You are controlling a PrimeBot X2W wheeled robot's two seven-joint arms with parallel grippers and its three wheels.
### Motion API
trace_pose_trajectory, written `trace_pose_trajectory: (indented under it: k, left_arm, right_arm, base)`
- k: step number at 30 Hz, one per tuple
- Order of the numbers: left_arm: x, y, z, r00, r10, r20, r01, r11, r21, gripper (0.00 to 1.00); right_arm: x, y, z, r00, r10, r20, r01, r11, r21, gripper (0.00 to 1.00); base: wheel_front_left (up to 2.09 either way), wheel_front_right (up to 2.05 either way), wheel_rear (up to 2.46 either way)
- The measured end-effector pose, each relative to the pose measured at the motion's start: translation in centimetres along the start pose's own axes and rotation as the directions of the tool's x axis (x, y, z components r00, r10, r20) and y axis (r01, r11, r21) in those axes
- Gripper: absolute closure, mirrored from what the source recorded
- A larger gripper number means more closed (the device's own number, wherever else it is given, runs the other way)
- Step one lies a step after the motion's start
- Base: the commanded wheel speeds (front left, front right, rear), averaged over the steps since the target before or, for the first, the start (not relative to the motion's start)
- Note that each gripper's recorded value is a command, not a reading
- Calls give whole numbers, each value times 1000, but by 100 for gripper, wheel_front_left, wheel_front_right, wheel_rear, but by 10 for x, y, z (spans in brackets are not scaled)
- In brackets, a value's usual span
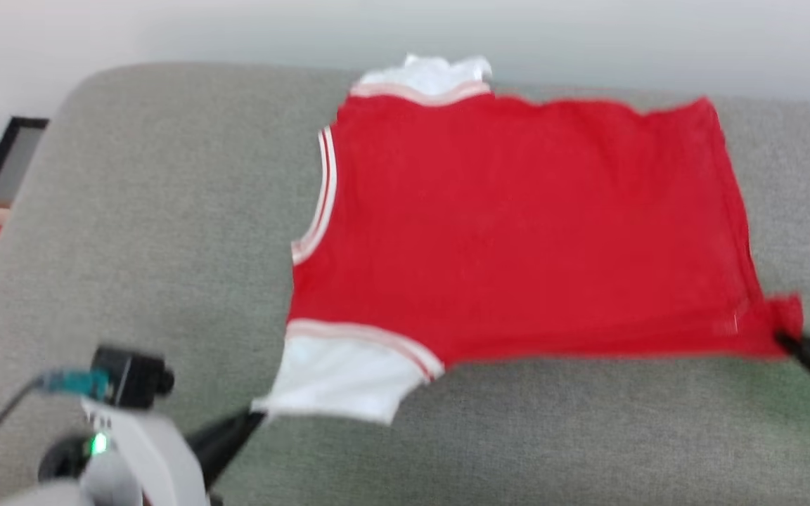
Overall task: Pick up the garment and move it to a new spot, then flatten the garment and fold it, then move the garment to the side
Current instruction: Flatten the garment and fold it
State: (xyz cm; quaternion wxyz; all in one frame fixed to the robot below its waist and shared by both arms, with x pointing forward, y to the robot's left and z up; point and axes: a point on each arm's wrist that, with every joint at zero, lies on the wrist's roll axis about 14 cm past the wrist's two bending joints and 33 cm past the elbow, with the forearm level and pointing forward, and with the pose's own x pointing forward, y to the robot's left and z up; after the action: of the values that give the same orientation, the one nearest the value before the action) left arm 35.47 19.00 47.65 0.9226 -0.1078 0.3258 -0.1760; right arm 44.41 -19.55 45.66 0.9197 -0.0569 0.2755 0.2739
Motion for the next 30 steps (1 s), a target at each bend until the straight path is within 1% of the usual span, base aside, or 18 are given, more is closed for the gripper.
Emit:
trace_pose_trajectory:
  k: [2, 3, 7, 8, 11, 14, 17, 20, 21, 23, 27, 30]
  left_arm:
    - [-13, -2, -17, 1000, 21, -14, -22, 998, -67, 100]
    - [-19, -1, -26, 999, 37, -27, -39, 996, -80, 100]
    - [-43, 5, -58, 991, 109, -73, -121, 977, -178, 100]
    - [-47, 3, -66, 990, 113, -87, -128, 971, -200, 100]
    - [-52, -3, -72, 990, 114, -87, -131, 966, -222, 100]
    - [-53, -1, -63, 990, 122, -73, -133, 976, -170, 100]
    - [-46, 1, -40, 993, 112, -38, -114, 990, -86, 100]
    - [-35, 0, -13, 996, 89, -8, -89, 996, 3, 100]
    - [-27, 0, 3, 998, 70, 2, -70, 995, 65, 100]
    - [-17, 0, 20, 998, 54, 14, -55, 991, 122, 100]
    - [6, 3, 43, 1000, 27, 4, -27, 979, 204, 100]
    - [26, 5, 52, 1000, 7, -17, -3, 972, 237, 100]
  right_arm:
    - [-12, 8, -17, 999, 16, -35, -16, 1000, 17, 100]
    - [-17, 12, -25, 998, 24, -50, -23, 999, 31, 100]
    - [-31, 33, -60, 992, 71, -101, -59, 991, 121, 100]
    - [-33, 35, -66, 991, 73, -108, -58, 989, 137, 100]
    - [-39, 37, -78, 990, 72, -121, -52, 985, 164, 100]
    - [-39, 40, -78, 991, 74, -110, -54, 982, 179, 100]
    - [-36, 36, -69, 994, 62, -84, -47, 984, 172, 100]
    - [-32, 32, -58, 996, 51, -67, -40, 987, 156, 100]
    - [-28, 28, -47, 998, 39, -47, -32, 989, 145, 100]
    - [-23, 24, -39, 999, 26, -32, -21, 990, 137, 100]
    - [-13, 15, -29, 1000, -3, -29, 6, 992, 130, 100]
    - [-5, 6, -25, 999, -31, -32, 35, 992, 124, 100]
  base:
    - [0, 0, 0]
    - [0, 0, 0]
    - [0, 0, 0]
    - [0, 0, 0]
    - [0, 0, 0]
    - [0, 0, 0]
    - [0, 0, 0]
    - [0, 0, 0]
    - [0, 0, 0]
    - [0, 0, 0]
    - [0, 0, 0]
    - [0, 0, 0]
